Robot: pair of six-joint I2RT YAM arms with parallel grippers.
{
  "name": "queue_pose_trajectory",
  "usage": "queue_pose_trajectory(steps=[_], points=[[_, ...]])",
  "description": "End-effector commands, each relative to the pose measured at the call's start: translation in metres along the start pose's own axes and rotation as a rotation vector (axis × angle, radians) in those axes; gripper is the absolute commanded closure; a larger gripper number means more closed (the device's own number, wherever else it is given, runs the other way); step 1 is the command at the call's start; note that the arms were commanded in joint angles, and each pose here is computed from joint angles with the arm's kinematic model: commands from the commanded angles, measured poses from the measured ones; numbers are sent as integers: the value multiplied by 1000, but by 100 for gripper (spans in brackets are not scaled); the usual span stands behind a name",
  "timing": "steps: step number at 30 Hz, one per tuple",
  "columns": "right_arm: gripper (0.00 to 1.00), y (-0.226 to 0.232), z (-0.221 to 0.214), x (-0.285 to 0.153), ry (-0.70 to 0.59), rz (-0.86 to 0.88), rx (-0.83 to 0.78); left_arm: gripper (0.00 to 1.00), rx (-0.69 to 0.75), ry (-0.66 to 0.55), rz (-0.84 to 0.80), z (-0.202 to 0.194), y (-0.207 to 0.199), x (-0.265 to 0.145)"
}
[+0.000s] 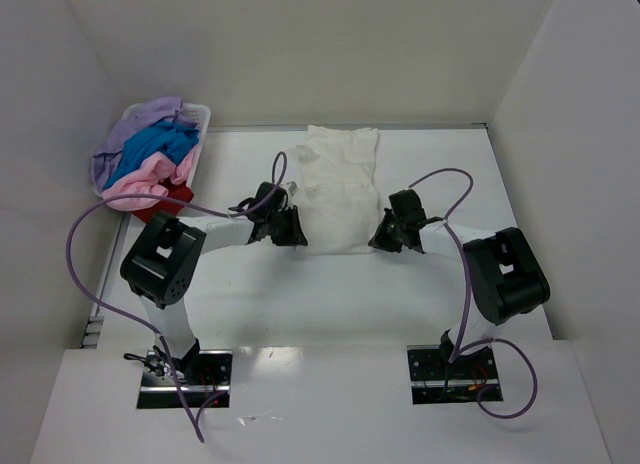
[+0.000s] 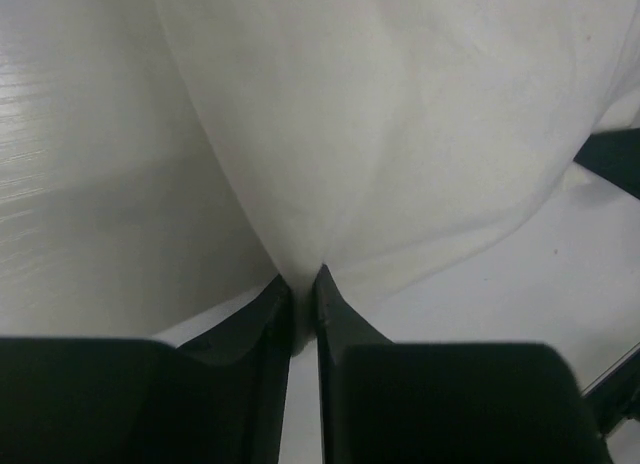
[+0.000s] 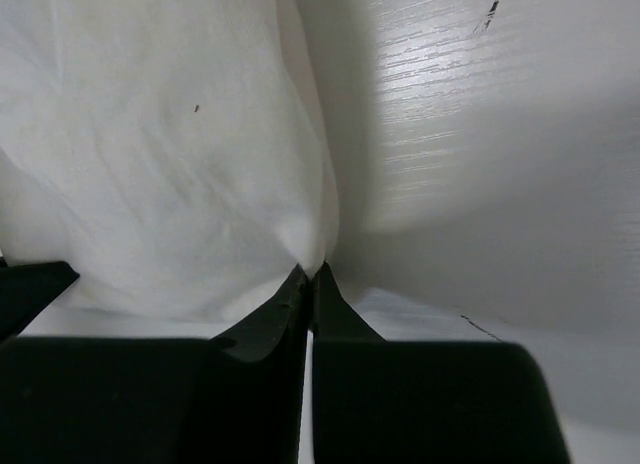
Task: Fold and stack the t-shirts
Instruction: Grab one side of the 2/3 rectangular tshirt with both arms
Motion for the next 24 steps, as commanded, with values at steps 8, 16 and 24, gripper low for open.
queue_pose_trajectory(steps=[8, 16, 24], points=[[100, 8, -4, -38, -44, 69, 78, 98, 8, 64, 10, -27, -9, -26], [100, 31, -30, -94, -34, 177, 82, 100, 79, 122, -24, -51, -51, -56], [100, 65, -31, -143, -54, 274, 83, 100, 83, -25, -17, -24, -94, -130]])
Point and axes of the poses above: each gripper's point midway between its finger pads, its own x axis out along the fingers, its own y axis along the line the jaws close on, z = x × y, the point moved 1 cm from there along -x, back along the fingers, and after that the axes turned 11 degrees about x, right-handed, at the moved point
